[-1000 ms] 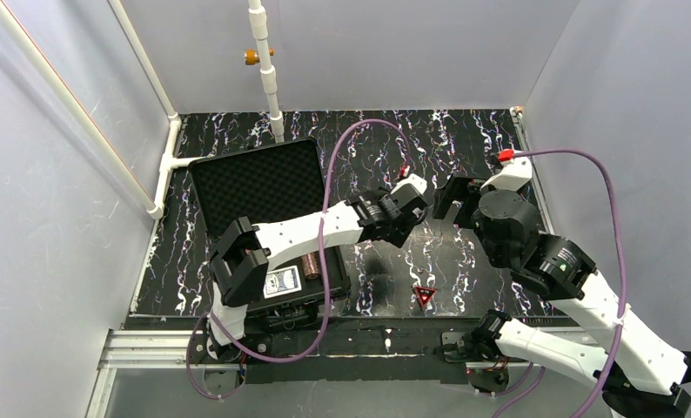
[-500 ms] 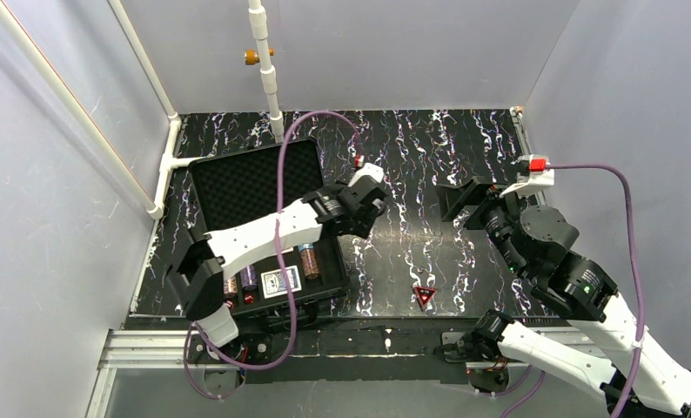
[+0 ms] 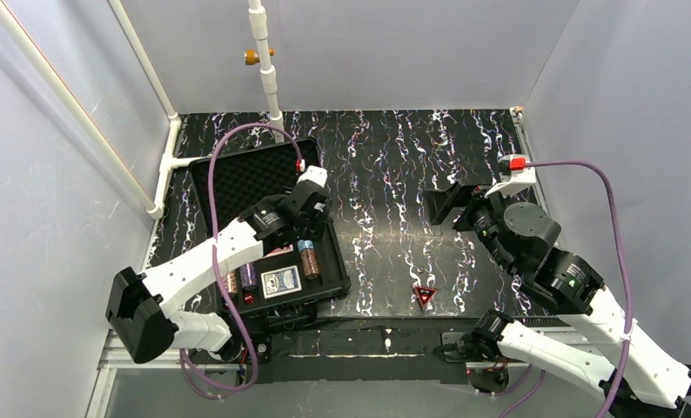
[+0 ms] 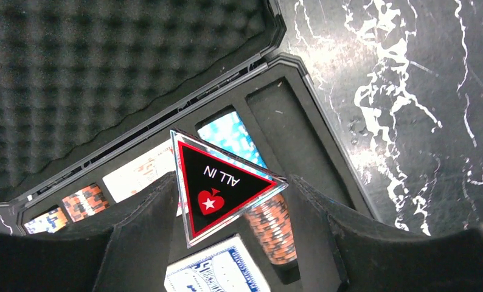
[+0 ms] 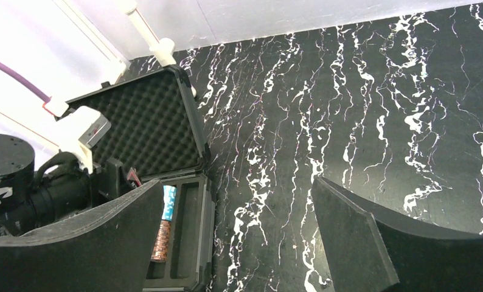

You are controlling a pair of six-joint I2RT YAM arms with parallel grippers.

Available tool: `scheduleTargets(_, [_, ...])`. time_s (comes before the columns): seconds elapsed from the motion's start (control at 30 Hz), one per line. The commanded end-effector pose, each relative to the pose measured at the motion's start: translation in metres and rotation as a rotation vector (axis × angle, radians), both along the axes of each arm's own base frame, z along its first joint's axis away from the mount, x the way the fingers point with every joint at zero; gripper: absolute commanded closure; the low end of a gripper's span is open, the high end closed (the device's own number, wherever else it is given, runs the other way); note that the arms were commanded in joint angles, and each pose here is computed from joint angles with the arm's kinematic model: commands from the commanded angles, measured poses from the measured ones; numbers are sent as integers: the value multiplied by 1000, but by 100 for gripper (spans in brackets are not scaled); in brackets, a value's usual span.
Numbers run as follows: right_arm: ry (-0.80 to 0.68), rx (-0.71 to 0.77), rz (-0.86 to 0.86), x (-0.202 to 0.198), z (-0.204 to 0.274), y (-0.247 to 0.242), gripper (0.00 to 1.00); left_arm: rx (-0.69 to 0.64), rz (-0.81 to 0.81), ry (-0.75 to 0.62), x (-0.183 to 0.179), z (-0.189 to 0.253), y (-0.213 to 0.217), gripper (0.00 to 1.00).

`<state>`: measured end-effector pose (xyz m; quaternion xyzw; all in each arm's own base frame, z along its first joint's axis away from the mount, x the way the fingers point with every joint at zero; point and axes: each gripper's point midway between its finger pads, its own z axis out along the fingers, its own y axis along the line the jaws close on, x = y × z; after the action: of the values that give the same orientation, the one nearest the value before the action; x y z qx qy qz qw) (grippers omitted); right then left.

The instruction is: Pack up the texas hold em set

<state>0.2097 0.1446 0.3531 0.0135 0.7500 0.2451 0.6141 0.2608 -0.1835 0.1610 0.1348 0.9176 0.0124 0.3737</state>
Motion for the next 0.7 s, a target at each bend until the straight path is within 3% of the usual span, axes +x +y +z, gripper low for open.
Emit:
scheduleTargets(0.0, [-16,36,15,3,5,7,2,33,-100,-20,-7,3,11,73])
scheduleTargets(0.37, [2,24,30,3,-3,12,2,123,-208,8,-16,-10,36,72])
scheduleTargets(0.67, [13,20,42,2,-8,15,2,100,-152,113,-21,-41,47,70])
